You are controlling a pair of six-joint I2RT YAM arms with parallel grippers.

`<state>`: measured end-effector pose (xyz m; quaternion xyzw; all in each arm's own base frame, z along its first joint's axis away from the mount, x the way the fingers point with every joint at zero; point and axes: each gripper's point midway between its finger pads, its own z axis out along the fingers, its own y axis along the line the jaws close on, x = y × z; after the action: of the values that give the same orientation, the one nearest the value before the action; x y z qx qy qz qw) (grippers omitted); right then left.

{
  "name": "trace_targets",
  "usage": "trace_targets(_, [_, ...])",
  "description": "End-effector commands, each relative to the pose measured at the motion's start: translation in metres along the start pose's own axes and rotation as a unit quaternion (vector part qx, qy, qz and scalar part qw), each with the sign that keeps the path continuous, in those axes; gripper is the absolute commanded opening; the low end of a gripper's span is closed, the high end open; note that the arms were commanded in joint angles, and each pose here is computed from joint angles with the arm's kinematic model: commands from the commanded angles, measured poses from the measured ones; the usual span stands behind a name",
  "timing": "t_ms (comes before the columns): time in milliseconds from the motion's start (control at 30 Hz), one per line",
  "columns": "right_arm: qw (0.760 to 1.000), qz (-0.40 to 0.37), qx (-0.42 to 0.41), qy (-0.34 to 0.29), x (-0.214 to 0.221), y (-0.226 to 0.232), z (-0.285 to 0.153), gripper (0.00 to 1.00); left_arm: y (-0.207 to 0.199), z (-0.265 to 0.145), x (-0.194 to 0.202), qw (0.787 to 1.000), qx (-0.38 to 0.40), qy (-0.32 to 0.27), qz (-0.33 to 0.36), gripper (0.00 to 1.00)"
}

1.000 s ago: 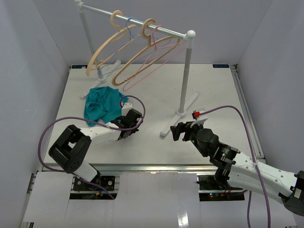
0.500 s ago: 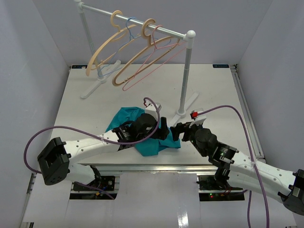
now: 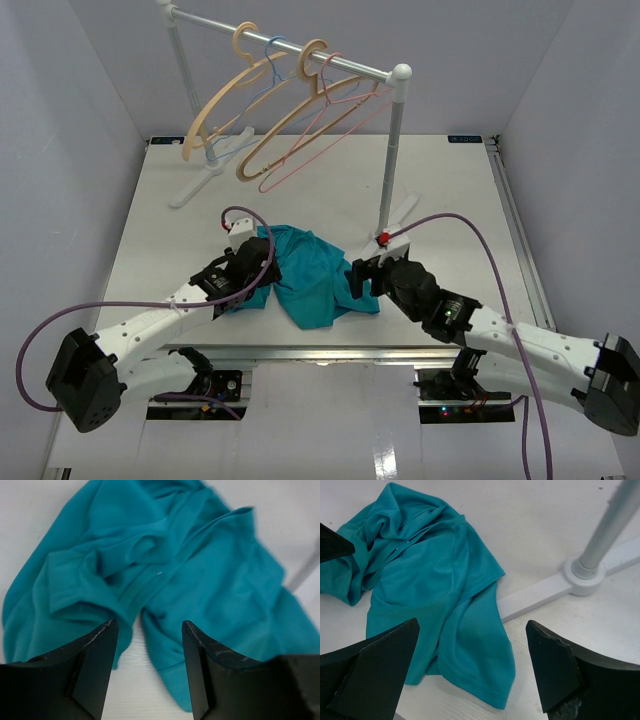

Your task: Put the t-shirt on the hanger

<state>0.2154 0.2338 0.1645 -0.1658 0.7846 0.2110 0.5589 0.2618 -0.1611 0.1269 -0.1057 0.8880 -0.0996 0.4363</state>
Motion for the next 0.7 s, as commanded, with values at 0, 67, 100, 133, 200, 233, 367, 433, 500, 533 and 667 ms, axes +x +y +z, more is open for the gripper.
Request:
trace_targets(0, [0.998, -0.028, -0.056, -0.013, -0.041, 0.044, 0.031, 0.91, 0.039, 0.014, 0.018, 0.998, -0.067, -0.001, -0.018, 0.67])
trace_targets(67, [0.998, -0.035, -0.054, -0.002, -0.043, 0.052, 0.047, 0.89, 0.048, 0.025, 0.024, 0.997, -0.077, 0.005, -0.019, 0.68])
trace_targets(100, [0.998, -0.041, -0.051, 0.013, -0.035, 0.055, 0.059, 0.88, 0.05, 0.03, 0.026, 0.997, -0.078, 0.008, -0.021, 0.68])
trace_targets(133, [0.998, -0.043, -0.048, 0.027, -0.028, 0.057, 0.07, 0.87, 0.052, 0.034, 0.028, 0.996, -0.081, 0.012, -0.023, 0.68])
trace_targets(200, [0.997, -0.042, -0.046, 0.047, -0.02, 0.061, 0.09, 0.85, 0.062, 0.043, 0.035, 0.994, -0.101, 0.023, -0.023, 0.67])
trace_targets(233, [0.996, -0.041, -0.049, 0.058, -0.014, 0.063, 0.098, 0.84, 0.066, 0.046, 0.037, 0.993, -0.11, 0.026, -0.024, 0.66])
trace_targets(367, [0.995, -0.036, -0.039, 0.079, 0.004, 0.064, 0.131, 0.82, 0.073, 0.048, 0.035, 0.992, -0.118, 0.014, -0.032, 0.29])
trace_targets(433, [0.994, -0.038, -0.033, 0.094, 0.019, 0.064, 0.145, 0.8, 0.076, 0.042, 0.027, 0.992, -0.116, -0.006, -0.04, 0.07])
trace_targets(500, [0.994, -0.036, -0.028, 0.1, 0.027, 0.065, 0.157, 0.79, 0.076, 0.031, 0.01, 0.992, -0.11, -0.036, -0.056, 0.0])
trace_targets(533, [0.994, -0.037, -0.027, 0.104, 0.031, 0.066, 0.162, 0.79, 0.074, 0.023, -0.001, 0.991, -0.104, -0.054, -0.068, 0.0])
trace_targets(667, [0.992, -0.047, -0.013, 0.119, 0.044, 0.067, 0.183, 0.79, 0.081, -0.001, -0.023, 0.982, -0.092, -0.111, -0.122, 0.0])
